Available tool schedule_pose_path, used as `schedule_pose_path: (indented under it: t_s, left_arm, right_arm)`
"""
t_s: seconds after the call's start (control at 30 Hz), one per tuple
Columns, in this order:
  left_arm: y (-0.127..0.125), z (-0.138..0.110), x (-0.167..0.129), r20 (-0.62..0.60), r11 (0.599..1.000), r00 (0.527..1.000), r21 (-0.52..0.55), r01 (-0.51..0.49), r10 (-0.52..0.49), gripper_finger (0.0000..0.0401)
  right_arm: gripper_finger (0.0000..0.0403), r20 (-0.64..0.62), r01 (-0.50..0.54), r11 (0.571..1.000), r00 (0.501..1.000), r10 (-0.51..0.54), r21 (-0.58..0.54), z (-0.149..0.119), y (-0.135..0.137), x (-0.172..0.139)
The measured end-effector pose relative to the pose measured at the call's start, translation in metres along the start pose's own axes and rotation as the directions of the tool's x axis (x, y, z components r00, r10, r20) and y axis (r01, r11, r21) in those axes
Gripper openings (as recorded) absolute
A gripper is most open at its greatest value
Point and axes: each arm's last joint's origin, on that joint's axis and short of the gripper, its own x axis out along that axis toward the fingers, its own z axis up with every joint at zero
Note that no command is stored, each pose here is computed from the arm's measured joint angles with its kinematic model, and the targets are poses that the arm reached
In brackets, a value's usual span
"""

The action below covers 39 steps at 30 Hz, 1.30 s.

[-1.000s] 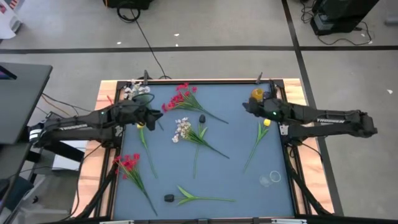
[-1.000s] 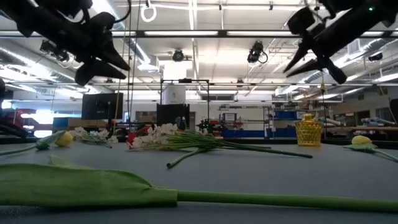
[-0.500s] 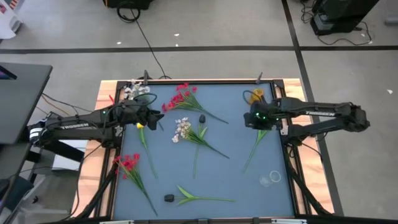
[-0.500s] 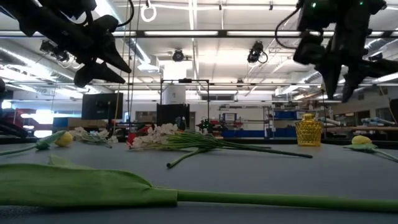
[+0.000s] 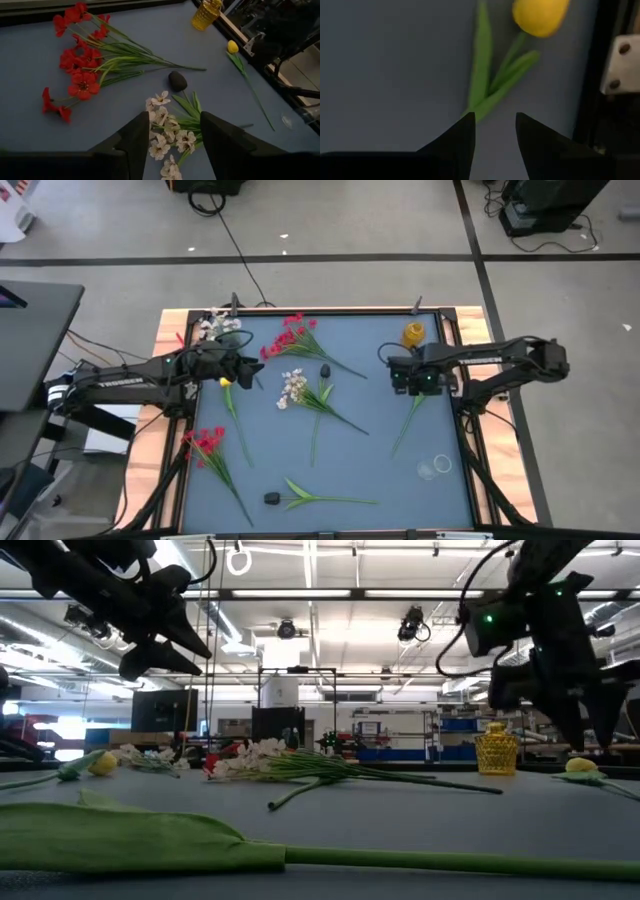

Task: Sort flowers into vase by color
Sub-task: Put the right yellow flower into the yellow vase

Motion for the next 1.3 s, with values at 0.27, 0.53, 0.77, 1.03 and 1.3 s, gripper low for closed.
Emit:
schedule_pose_path:
  t_s: [0.27,0.53,0.77,1.03,1.3]
  left_arm:
    - [0.001,-0.003,0.008,-0.035,0.999,0.999,-0.032,-0.029,0.028,0.0183]
    - [0.001,-0.005,0.014,-0.057,0.998,0.997,-0.029,-0.048,0.046,0.0183]
    - [0.002,-0.006,0.017,-0.07,0.998,0.996,-0.025,-0.06,0.058,0.0183]
    - [0.002,-0.006,0.017,-0.058,0.997,0.996,-0.018,-0.072,0.071,0.0183]
    - [0.002,-0.006,0.017,-0.056,0.997,0.996,-0.029,-0.071,0.069,0.0183]
  right_arm:
    - [0.0151,-0.016,-0.071,0.993,0.997,0.073,0.096,-0.006,0.0,0.037]
    - [0.0135,-0.003,-0.103,0.983,0.994,0.105,0.15,0.002,-0.004,0.049]
    - [0.0031,0.033,-0.127,0.986,0.992,0.124,0.112,0.002,-0.002,0.048]
    - [0.0015,0.16,-0.251,0.968,0.957,0.243,0.031,-0.003,0.006,0.014]
    - [0.0008,0.393,-0.448,0.877,0.784,0.48,-0.176,-0.003,0.016,-0.054]
